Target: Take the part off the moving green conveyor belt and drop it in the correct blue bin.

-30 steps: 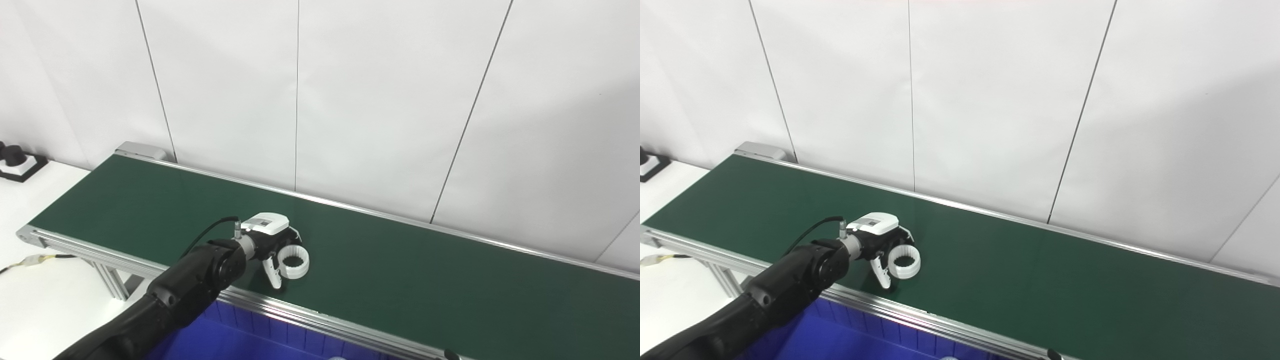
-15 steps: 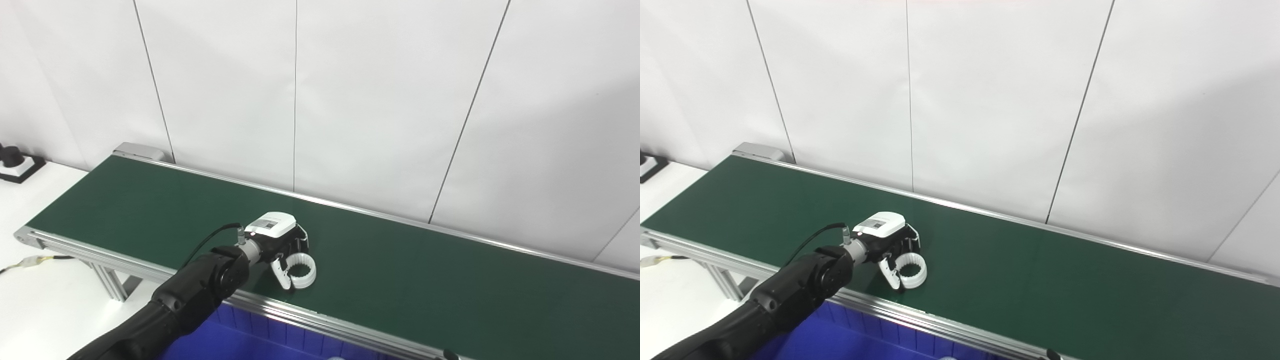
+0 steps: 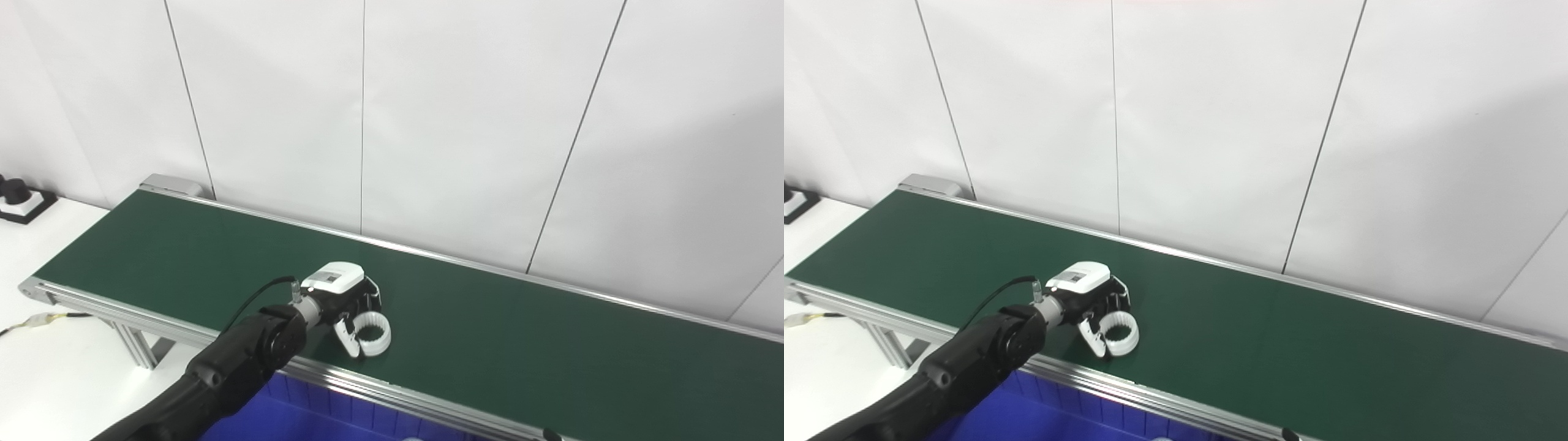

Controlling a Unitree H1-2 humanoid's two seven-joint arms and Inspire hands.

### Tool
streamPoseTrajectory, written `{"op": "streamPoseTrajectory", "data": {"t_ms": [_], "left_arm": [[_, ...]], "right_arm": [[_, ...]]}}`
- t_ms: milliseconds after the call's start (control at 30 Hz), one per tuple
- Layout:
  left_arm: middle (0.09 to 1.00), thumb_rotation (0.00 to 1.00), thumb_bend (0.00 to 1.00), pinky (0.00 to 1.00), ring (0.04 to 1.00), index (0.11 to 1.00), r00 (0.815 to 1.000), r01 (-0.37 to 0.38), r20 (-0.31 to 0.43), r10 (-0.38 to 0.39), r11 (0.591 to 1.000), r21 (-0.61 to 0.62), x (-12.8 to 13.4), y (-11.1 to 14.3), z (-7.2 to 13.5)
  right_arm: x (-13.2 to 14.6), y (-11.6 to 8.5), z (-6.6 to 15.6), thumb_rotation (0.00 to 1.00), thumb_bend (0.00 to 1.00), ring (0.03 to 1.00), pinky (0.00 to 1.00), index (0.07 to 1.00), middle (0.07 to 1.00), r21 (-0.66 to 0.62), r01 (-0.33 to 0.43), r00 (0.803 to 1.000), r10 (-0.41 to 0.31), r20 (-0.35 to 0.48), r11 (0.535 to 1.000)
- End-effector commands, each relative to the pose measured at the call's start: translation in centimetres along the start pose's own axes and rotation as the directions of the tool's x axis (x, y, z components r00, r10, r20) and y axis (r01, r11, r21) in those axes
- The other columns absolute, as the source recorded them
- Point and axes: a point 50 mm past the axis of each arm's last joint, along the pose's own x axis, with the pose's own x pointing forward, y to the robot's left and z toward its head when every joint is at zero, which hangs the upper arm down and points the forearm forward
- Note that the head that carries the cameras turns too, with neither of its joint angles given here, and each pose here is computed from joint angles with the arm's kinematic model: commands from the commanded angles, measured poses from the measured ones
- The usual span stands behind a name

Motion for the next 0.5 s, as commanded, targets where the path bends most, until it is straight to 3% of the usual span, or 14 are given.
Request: {"op": "streamPoseTrajectory", "data": {"t_ms": [0,467], "left_arm": [[0.508,0.00,0.50,0.62,0.517,0.444,0.997,-0.080,0.023,0.080,0.996,0.024,-0.4,3.8,0.2],[0.486,0.00,0.50,0.64,0.482,0.473,0.991,-0.104,0.091,0.103,0.994,0.013,-7.6,7.4,3.2]], "right_arm": [[0.3,-0.1,1.2,0.60,0.30,0.815,0.77,0.911,0.854,-0.002,0.006,0.998,-0.006,0.062,1.000],[-0.1,-0.2,2.4,0.58,0.32,0.824,0.77,0.910,0.860,0.006,0.017,0.998,-0.017,0.065,1.000]]}}
